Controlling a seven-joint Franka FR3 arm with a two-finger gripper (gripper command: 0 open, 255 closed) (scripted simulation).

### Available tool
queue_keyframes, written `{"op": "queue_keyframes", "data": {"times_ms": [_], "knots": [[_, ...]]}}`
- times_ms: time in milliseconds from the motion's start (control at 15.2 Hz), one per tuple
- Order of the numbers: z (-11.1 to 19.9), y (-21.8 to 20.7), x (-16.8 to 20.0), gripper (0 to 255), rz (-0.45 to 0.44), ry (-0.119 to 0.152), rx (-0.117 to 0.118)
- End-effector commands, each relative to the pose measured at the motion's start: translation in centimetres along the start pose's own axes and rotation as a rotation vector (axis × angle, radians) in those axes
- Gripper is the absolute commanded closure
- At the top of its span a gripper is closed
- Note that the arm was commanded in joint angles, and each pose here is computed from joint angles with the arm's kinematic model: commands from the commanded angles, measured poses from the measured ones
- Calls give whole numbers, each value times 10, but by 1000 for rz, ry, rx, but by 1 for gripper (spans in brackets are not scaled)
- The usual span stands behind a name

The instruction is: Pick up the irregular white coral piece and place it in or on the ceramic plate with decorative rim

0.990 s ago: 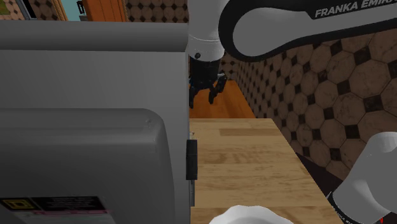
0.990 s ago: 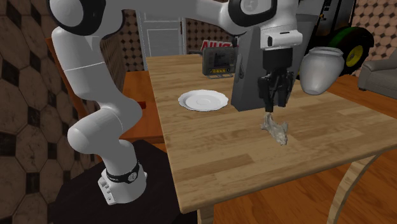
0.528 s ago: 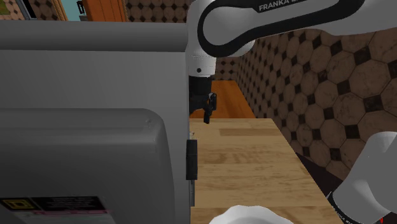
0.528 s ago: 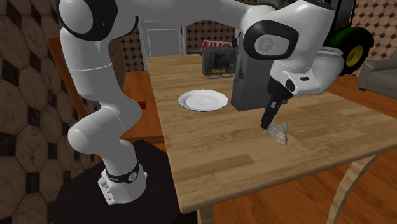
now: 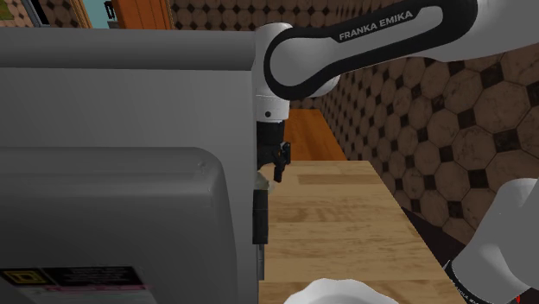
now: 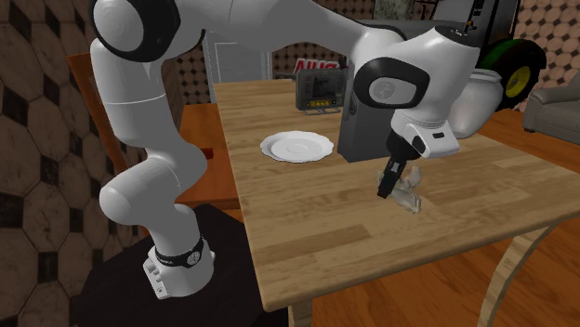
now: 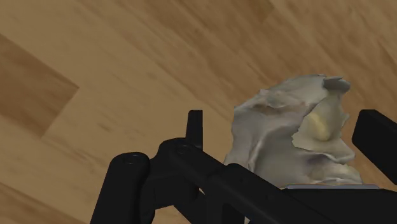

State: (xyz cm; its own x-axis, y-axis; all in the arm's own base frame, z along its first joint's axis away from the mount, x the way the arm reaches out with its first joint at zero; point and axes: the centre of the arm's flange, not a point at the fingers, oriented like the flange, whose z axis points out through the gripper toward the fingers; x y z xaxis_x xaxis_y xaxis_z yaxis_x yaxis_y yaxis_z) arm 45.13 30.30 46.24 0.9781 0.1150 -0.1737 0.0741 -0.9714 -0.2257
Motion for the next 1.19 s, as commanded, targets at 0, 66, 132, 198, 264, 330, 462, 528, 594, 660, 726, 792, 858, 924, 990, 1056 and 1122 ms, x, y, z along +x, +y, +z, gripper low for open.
{"op": "queue_keyframes", "data": {"times_ms": [0, 66, 132, 198, 264, 330, 462, 528, 594, 660, 726, 792, 858, 924, 990, 1056, 1122], "knots": [[3, 1, 0, 0, 0, -1, -1], [3, 1, 0, 0, 0, -1, -1], [3, 1, 0, 0, 0, -1, -1], [3, 1, 0, 0, 0, -1, -1], [3, 1, 0, 0, 0, -1, -1], [3, 1, 0, 0, 0, -1, -1], [3, 1, 0, 255, 0, -1, -1], [3, 1, 0, 255, 0, -1, -1], [3, 1, 0, 255, 0, -1, -1], [3, 1, 0, 255, 0, -1, -1], [3, 1, 0, 255, 0, -1, -1], [3, 1, 0, 255, 0, -1, -1], [3, 1, 0, 255, 0, -1, -1], [3, 1, 0, 255, 0, -1, -1], [3, 1, 0, 255, 0, -1, -1], [-2, -1, -1, 255, 0, -1, -1], [-7, -2, -2, 255, 0, -1, -1]]}}
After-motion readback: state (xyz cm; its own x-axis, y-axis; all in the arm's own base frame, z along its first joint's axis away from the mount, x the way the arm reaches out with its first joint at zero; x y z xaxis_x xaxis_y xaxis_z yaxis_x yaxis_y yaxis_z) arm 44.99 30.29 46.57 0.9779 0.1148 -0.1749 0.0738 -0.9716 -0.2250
